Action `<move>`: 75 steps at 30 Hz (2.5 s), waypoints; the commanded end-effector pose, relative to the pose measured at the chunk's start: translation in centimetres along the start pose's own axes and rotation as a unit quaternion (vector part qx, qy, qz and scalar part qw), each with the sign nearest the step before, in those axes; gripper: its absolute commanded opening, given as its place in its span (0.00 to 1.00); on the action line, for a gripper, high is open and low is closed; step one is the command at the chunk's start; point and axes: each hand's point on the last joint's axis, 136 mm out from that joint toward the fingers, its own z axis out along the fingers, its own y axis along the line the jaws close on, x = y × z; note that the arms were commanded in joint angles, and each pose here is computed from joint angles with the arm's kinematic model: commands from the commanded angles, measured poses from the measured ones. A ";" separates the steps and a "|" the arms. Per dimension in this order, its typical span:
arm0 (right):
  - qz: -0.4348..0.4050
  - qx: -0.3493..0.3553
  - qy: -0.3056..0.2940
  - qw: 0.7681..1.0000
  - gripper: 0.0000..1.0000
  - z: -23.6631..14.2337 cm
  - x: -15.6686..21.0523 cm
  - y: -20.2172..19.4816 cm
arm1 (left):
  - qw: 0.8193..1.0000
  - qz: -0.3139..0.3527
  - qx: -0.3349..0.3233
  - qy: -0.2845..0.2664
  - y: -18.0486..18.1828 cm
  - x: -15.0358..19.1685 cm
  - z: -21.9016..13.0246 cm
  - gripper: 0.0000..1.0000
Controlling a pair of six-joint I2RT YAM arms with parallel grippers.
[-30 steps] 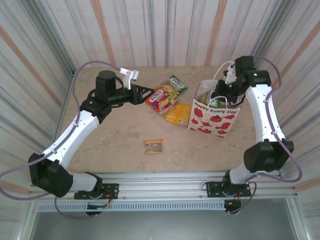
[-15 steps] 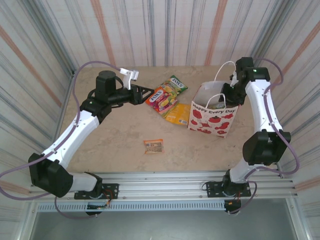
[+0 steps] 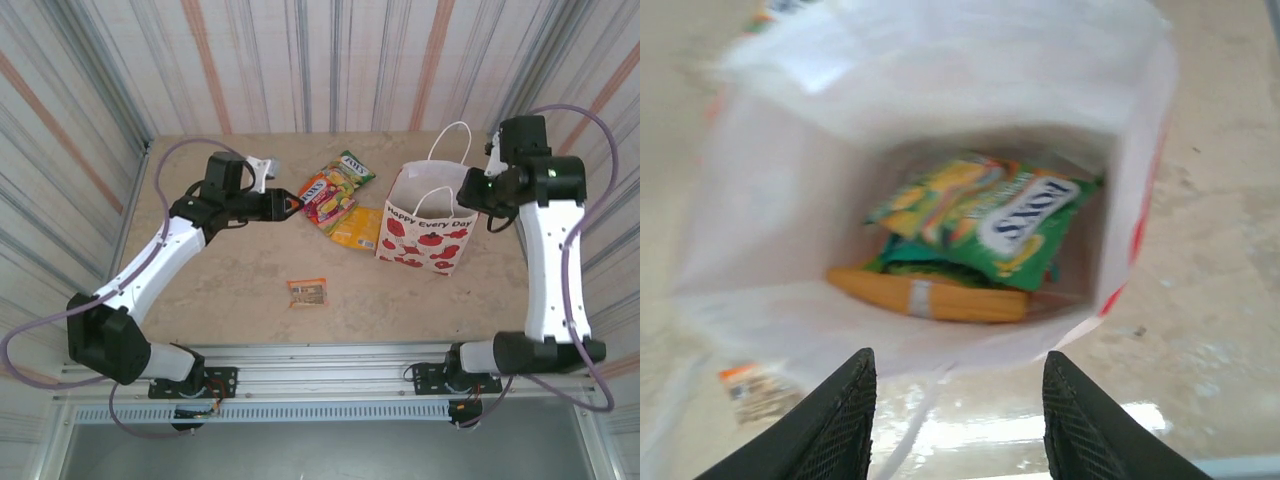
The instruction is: Place the snacks into the paper bag
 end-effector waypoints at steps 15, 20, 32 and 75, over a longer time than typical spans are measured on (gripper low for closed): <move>-0.093 -0.312 -0.083 0.942 0.48 -5.5 6.3 11.9 | 0.939 -0.172 -0.140 0.265 8.0 17.7 5.7 0.49; -0.116 -0.322 -0.070 0.937 0.48 -4.7 7.1 13.4 | 0.930 -0.178 -0.155 0.283 9.2 19.1 6.5 0.48; -0.139 -0.317 -0.047 0.937 0.48 -3.1 7.7 15.2 | 0.917 -0.175 -0.171 0.316 10.4 21.5 7.2 0.49; -0.155 -0.321 -0.001 0.934 0.48 -0.3 9.2 16.7 | 0.979 -0.030 -0.138 0.148 3.2 11.5 2.4 0.00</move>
